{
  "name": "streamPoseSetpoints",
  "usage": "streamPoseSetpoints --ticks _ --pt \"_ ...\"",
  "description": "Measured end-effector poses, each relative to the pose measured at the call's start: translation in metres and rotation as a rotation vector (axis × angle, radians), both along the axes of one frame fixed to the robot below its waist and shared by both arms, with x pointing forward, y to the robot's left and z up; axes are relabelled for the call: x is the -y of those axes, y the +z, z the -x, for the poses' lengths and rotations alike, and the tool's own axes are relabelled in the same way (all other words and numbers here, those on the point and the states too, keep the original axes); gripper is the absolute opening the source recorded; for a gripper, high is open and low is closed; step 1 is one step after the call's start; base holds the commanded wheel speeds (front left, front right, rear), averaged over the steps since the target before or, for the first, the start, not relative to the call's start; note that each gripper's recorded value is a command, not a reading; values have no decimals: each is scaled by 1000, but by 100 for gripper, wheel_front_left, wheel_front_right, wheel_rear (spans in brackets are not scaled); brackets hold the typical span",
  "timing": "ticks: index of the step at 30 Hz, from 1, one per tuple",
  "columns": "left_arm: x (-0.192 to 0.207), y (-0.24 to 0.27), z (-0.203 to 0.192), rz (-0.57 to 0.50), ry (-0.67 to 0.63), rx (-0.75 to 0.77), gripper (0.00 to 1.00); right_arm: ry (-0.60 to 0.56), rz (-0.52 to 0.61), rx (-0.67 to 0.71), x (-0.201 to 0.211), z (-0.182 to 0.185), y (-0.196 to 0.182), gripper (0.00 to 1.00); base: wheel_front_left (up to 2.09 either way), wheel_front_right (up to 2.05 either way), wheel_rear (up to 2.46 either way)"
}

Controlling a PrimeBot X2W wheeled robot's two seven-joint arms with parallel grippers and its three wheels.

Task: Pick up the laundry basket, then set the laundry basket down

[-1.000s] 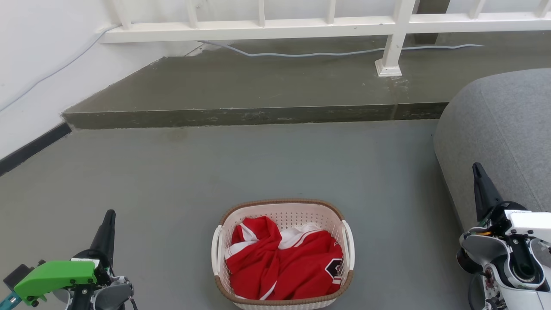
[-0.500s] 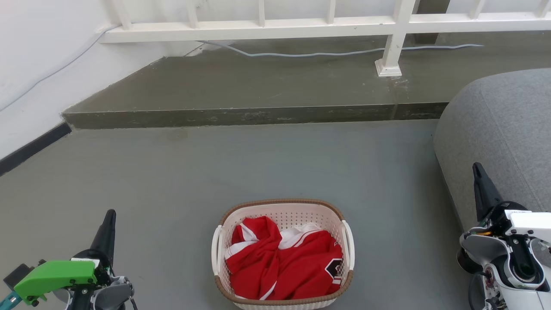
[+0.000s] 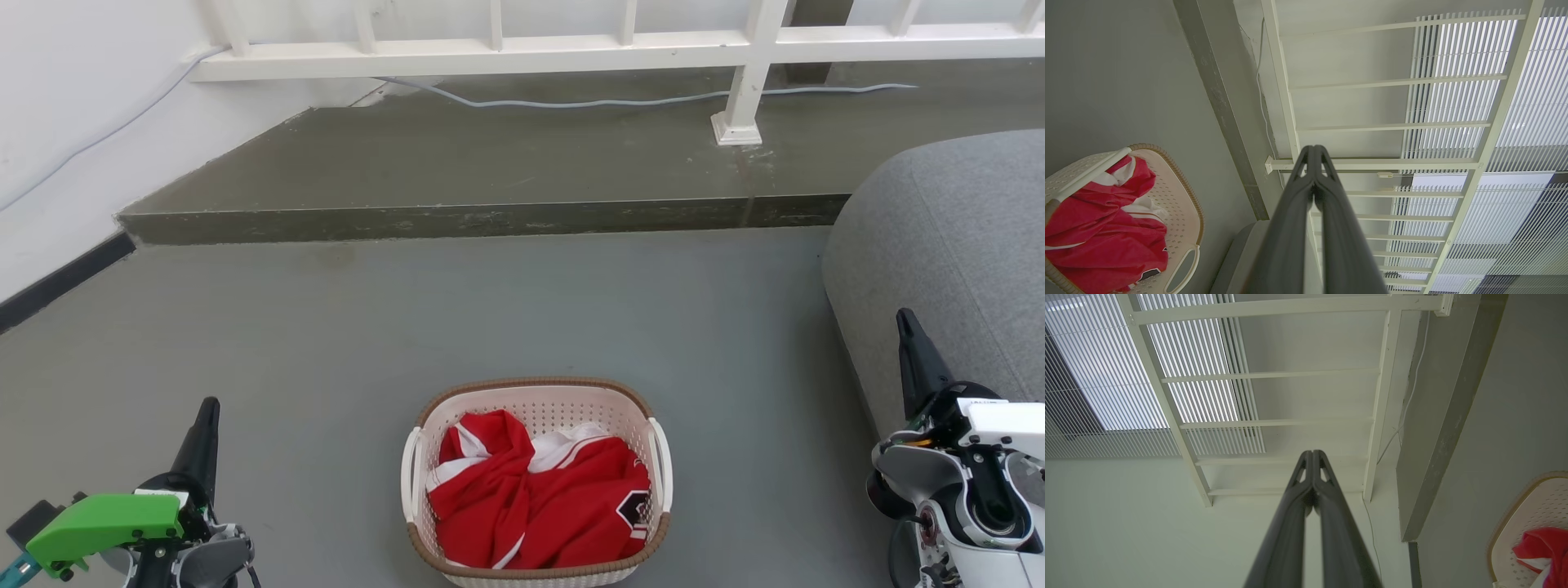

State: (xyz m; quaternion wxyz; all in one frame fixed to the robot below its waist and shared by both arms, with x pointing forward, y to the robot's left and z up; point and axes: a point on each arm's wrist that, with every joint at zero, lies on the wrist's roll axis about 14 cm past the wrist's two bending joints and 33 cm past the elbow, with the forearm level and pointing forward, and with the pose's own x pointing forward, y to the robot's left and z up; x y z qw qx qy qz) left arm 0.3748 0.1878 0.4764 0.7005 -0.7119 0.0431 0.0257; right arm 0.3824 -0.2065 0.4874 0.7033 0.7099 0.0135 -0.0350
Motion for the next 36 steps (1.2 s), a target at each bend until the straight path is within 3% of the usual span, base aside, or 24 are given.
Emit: streamPoseSetpoints --ticks 36 --pt "0 0 0 2 2 1 0 -2 -1 0 0 0 0 0 0 0 0"
